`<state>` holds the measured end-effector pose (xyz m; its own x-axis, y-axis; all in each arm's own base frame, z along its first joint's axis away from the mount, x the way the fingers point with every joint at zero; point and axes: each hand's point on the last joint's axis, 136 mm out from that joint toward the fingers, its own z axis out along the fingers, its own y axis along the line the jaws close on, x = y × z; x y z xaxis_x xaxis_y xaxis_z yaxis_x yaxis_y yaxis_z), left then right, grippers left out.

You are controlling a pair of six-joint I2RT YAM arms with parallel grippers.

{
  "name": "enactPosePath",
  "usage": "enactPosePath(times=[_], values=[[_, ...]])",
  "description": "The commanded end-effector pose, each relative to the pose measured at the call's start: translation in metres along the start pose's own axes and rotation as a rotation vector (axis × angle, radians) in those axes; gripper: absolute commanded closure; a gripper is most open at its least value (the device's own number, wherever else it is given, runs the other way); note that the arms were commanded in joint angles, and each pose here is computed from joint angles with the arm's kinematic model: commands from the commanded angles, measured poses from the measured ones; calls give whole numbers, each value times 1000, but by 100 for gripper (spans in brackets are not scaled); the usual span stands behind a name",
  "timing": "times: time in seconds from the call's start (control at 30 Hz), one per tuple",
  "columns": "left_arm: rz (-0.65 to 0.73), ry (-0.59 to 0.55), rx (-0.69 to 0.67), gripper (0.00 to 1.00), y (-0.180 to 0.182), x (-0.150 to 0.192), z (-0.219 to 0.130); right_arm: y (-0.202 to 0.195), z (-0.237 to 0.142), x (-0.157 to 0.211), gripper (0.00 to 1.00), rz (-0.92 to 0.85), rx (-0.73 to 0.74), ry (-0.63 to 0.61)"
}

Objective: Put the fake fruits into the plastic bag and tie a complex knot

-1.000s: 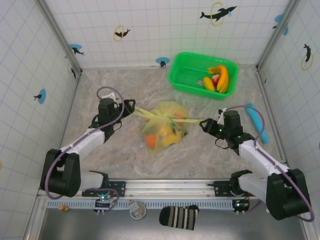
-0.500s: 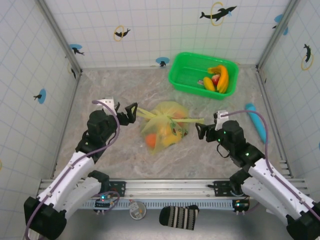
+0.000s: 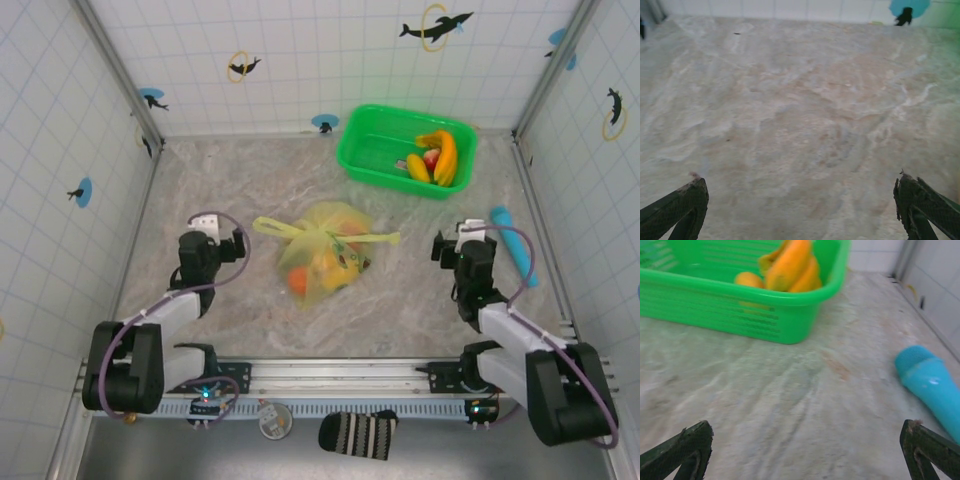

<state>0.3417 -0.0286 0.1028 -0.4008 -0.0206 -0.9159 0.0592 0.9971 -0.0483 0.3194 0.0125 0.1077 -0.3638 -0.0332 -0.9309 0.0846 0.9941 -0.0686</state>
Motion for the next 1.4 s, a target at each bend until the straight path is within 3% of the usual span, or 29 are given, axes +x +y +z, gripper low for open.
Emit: enactPosePath(times=[0.0, 0.1, 0.2, 0.27, 0.37, 0.43, 0.47, 0.53, 1.37], values=[[-23, -131, -156, 2, 30, -9, -11, -16, 4, -1, 1, 38, 22, -75], [-103, -125, -235, 2, 52, 18, -18, -35, 7, 27, 1, 119, 65, -31], [-20, -115, -191, 2, 47, 24, -14, -43, 4, 40, 1, 207, 58, -49], [-46, -83, -200, 2, 51, 37, -12, -43, 1, 45, 1, 237, 39, -70], [-55, -203, -198, 2, 50, 42, -41, -20, -4, 47, 1, 178, -86, -88], [-59, -289, -203, 2, 51, 30, -54, -12, -13, 41, 1, 107, -95, -147], [-59, -249, -210, 2, 53, 35, -45, -8, -14, 37, 1, 92, -107, -169], [-31, -109, -161, 2, 45, 50, -16, -8, 4, 56, 1, 79, -85, -41], [-62, -90, -141, 2, 48, 52, -11, -12, 13, 55, 1, 92, -55, -24]])
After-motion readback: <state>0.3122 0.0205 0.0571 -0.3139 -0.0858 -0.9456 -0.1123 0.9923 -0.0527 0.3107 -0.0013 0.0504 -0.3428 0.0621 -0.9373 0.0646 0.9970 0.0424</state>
